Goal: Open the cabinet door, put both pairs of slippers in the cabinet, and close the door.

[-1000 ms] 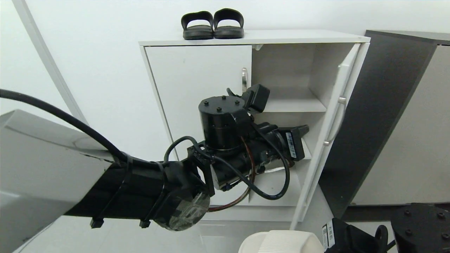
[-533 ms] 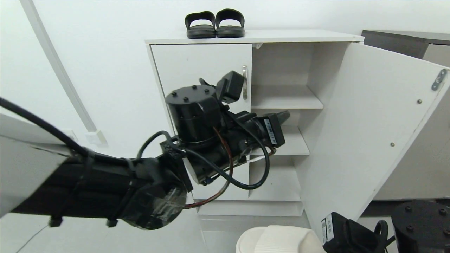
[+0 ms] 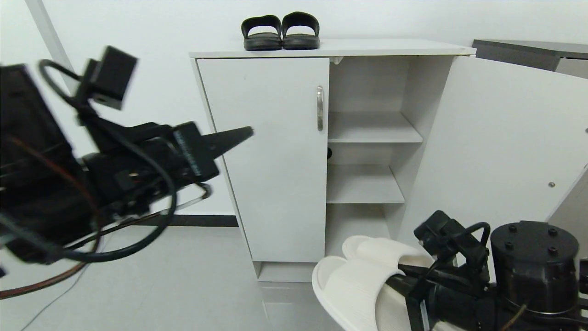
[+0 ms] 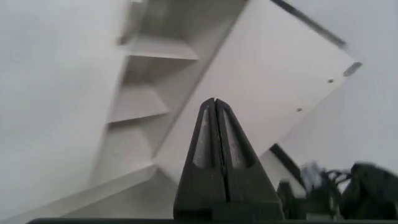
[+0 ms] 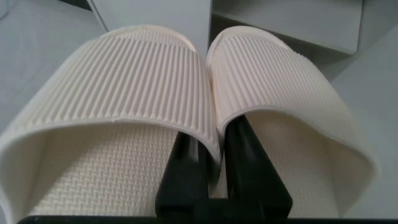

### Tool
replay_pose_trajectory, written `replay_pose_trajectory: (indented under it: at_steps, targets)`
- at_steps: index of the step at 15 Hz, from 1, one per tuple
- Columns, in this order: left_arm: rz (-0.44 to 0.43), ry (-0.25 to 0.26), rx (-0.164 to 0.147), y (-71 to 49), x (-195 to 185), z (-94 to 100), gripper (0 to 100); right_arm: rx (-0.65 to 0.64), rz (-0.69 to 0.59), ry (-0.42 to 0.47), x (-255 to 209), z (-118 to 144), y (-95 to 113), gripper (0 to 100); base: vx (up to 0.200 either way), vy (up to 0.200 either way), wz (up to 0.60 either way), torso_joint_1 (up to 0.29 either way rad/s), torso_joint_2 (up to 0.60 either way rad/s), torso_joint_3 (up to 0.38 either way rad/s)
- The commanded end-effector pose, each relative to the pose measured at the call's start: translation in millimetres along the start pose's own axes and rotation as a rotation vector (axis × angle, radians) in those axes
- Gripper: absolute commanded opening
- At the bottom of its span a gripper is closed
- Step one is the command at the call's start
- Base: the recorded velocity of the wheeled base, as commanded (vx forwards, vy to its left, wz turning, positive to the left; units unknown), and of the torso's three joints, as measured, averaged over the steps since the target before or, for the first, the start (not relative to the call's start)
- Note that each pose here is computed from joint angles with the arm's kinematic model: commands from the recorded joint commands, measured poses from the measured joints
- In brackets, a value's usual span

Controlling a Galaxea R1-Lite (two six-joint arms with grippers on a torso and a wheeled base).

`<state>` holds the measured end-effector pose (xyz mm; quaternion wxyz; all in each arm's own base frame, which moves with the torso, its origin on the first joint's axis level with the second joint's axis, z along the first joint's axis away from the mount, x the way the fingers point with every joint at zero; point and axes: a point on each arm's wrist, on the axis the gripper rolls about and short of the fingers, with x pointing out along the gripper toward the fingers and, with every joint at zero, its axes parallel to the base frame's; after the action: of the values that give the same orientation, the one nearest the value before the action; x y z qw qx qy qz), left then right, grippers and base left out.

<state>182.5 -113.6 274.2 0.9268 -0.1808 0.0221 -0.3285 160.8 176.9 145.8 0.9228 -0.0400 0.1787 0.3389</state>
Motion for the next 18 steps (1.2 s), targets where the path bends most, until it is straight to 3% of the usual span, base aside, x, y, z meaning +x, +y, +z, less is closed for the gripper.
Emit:
replay_pose_trajectory:
  at_steps: [1,2,3,4,5,6,9,13,14,15,17,18]
  targets:
    - [0.234,-0.067,0.13,-1.6,-137,1.1,0,0.047,-0.168,0.023,37,0,-3,0,0.0,0.0,0.0,0.0,0.0,0.0]
    - [0.335,-0.071,0.15,-1.9,-165,-10.0,0,0.05,-0.25,0.014,50,1,-4,0,0.0,0.0,0.0,0.0,0.0,0.0]
    - [0.393,-0.073,0.15,-1.7,-178,-17.7,0,0.051,-0.281,0.003,56,2,-4,0,0.0,0.0,0.0,0.0,0.0,0.0]
    - [0.539,-0.108,0.16,-3.9,-209,-41.3,0,0.053,-0.327,-0.016,67,0,-4,0,0.0,0.0,0.0,0.0,0.0,0.0]
    - [0.58,-0.137,0.17,-6.1,-220,-51.3,0,0.05,-0.332,-0.025,68,-1,-4,0,0.0,0.0,0.0,0.0,0.0,0.0]
    - [0.617,-0.167,0.187,-7.4,-236,-75.0,0,0.048,-0.331,-0.033,71,-2,-4,0,0.0,0.0,0.0,0.0,0.0,0.0]
    - [0.621,-0.154,0.194,1.9,-248,-117.3,0,0.045,-0.33,-0.026,70,-4,-4,0,0.0,0.0,0.0,0.0,0.0,0.0]
    - [0.637,-0.083,0.174,22.4,-245,-159.0,0,0.032,-0.328,-0.004,70,-11,-3,0,0.0,0.0,0.0,0.0,0.0,0.0]
    - [0.638,-0.079,0.181,27.6,-243,-167.0,0,0.032,-0.329,-0.002,72,-11,-3,0,0.0,0.0,0.0,0.0,0.0,0.0]
    - [0.665,-0.057,0.217,31.4,-242,-173.7,0,0.032,-0.328,-0.004,71,-11,-3,0,0.0,0.0,0.0,0.0,0.0,0.0]
    - [0.761,-0.116,0.252,29.1,-246,-175.3,0,0.028,-0.328,0.002,74,-13,-3,0,0.0,0.0,0.0,0.0,0.0,0.0]
    - [0.783,-0.142,0.303,27.8,-248,-176.6,0,0.027,-0.326,0.004,75,-13,-2,0,0.0,0.0,0.0,0.0,0.0,0.0]
